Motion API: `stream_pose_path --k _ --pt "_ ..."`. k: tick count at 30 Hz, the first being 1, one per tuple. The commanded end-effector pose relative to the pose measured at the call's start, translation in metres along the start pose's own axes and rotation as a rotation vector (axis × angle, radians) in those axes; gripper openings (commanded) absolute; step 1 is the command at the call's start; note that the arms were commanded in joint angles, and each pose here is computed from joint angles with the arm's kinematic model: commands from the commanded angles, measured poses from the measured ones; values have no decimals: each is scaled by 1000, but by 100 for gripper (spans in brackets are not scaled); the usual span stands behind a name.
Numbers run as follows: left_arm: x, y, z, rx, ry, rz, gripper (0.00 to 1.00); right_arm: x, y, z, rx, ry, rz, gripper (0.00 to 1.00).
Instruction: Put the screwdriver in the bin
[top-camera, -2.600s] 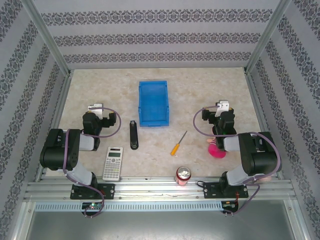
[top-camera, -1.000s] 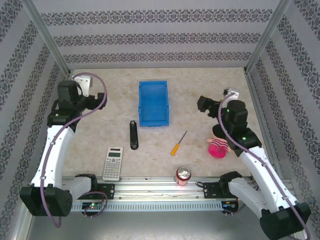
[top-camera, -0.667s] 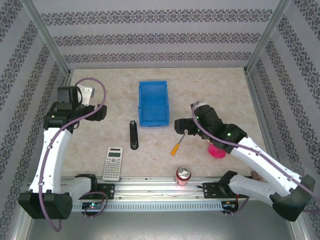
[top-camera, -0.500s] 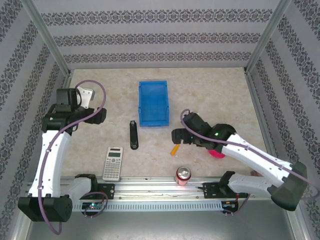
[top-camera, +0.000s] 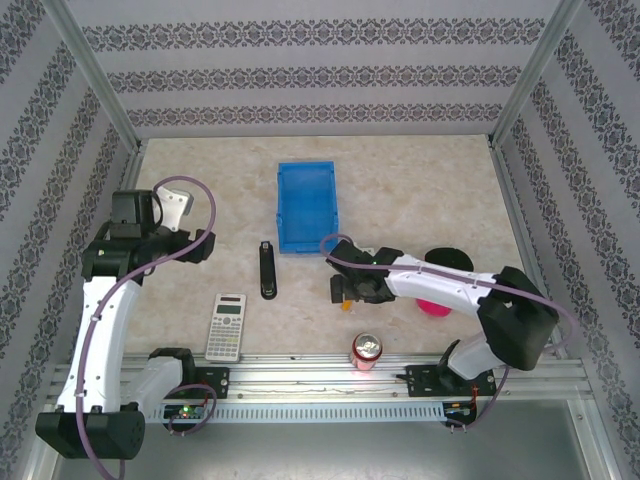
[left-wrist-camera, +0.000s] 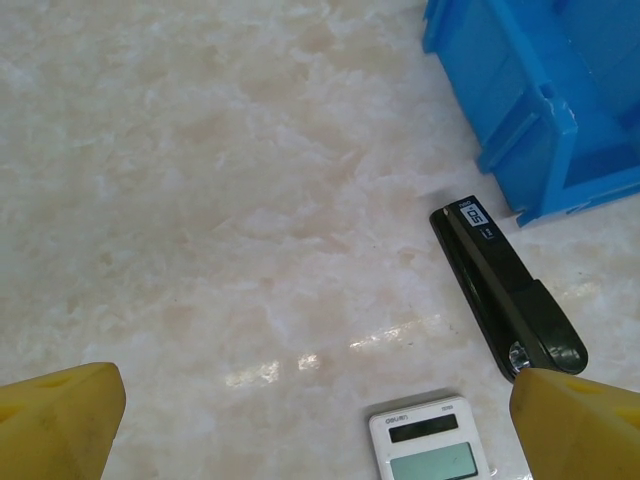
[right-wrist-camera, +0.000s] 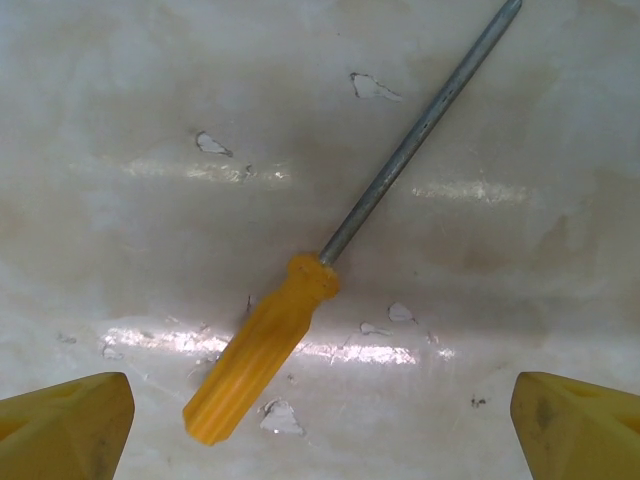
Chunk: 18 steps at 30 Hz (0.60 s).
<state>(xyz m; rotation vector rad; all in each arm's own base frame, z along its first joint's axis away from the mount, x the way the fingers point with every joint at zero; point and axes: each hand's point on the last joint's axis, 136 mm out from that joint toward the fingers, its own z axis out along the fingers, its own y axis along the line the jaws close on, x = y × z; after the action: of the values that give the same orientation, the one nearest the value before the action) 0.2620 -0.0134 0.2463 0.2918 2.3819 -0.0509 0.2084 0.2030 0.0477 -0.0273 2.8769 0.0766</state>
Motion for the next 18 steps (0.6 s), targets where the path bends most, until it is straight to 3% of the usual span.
stream_pose_path --k 1,10,18 --pt "12 2 -2 -24 23 33 99 -5 10 3 -8 -10 29 97" --pt "13 -4 -3 3 -13 11 99 1 -1 28 64 50 51 95" --pt "9 4 -8 -54 -46 1 99 5 -30 36 113 40 117 91"
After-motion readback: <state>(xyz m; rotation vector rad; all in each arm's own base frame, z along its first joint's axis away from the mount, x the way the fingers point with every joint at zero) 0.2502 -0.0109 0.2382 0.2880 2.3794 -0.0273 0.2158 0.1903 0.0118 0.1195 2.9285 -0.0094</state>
